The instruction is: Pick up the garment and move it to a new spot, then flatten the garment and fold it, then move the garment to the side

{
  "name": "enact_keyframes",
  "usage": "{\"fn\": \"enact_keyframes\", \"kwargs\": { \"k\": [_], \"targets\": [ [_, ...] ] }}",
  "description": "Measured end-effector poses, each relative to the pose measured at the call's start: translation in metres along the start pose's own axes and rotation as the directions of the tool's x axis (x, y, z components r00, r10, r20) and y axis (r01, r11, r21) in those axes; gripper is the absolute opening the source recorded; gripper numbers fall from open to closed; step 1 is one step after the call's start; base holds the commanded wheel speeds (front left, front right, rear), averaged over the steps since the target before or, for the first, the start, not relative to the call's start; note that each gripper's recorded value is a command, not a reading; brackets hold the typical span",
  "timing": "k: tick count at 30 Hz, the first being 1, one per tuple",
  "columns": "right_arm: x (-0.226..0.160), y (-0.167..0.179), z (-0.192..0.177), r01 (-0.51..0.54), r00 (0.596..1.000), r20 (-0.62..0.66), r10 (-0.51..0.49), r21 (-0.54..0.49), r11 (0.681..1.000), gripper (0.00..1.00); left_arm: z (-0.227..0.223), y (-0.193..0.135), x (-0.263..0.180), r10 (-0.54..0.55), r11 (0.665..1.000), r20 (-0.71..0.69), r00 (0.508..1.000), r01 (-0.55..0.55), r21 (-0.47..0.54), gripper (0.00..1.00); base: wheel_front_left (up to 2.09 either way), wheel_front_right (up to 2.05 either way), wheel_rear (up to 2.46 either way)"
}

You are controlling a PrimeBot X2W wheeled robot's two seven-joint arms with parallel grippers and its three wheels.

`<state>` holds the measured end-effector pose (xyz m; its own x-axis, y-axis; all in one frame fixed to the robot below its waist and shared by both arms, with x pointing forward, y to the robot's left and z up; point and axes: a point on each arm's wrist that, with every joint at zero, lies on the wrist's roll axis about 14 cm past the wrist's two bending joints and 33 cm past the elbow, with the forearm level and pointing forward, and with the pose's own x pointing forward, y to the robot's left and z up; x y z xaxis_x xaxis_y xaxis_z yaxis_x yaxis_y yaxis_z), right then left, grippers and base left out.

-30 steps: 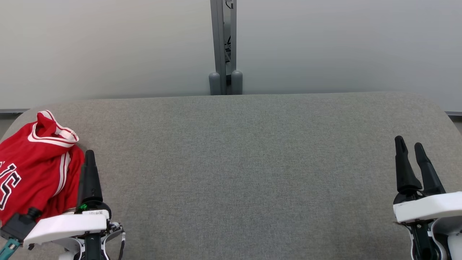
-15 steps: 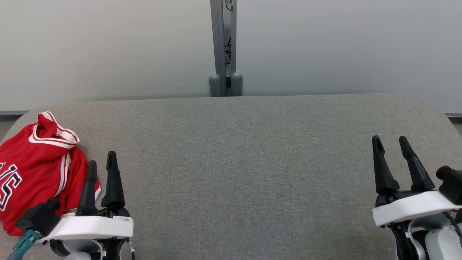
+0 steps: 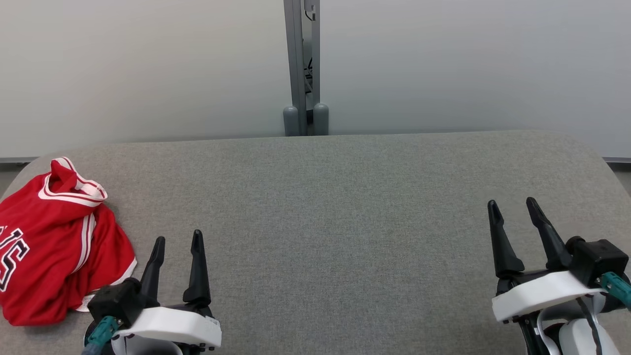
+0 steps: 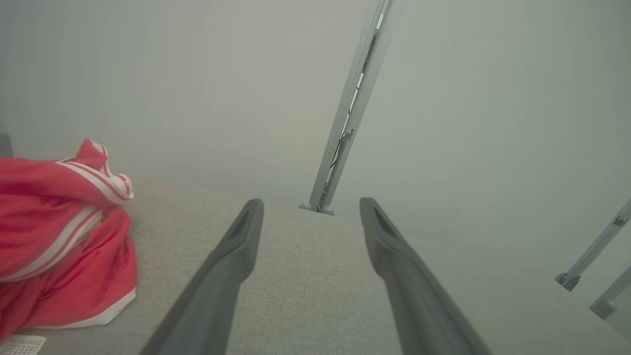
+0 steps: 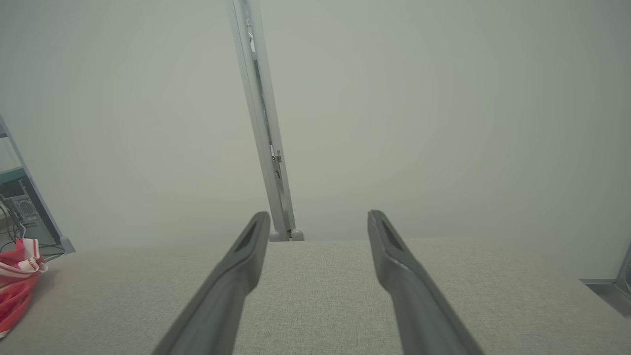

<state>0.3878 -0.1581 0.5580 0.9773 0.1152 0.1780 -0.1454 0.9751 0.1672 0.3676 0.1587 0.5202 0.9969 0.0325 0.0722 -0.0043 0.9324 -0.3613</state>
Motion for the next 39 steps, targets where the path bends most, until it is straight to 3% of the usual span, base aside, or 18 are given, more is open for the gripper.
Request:
{"fn": "enact_keyframes", "kwargs": {
  "k": [11,27,39],
  "targets": [
    [-0.004,0.007,-0.025,-0.025,0.998,-0.066,0.022,-0.051,0.998,1.0,-0.009,-0.009,-0.002,-0.018,0.991,-0.014,1.0,0.02,0.129,1.0,0.0,0.0,0.0],
    [-0.007,0.006,-0.044,-0.02,0.994,-0.104,0.017,-0.024,1.0,1.0,-0.037,-0.001,-0.009,-0.005,0.977,-0.087,0.996,0.023,0.212,1.0,0.0,0.0,0.0],
    [-0.004,0.012,-0.046,-0.043,0.994,-0.098,0.038,-0.042,0.998,1.0,-0.033,-0.001,-0.009,-0.01,0.961,-0.065,0.998,0.028,0.275,1.0,0.0,0.0,0.0]
  ]
}}
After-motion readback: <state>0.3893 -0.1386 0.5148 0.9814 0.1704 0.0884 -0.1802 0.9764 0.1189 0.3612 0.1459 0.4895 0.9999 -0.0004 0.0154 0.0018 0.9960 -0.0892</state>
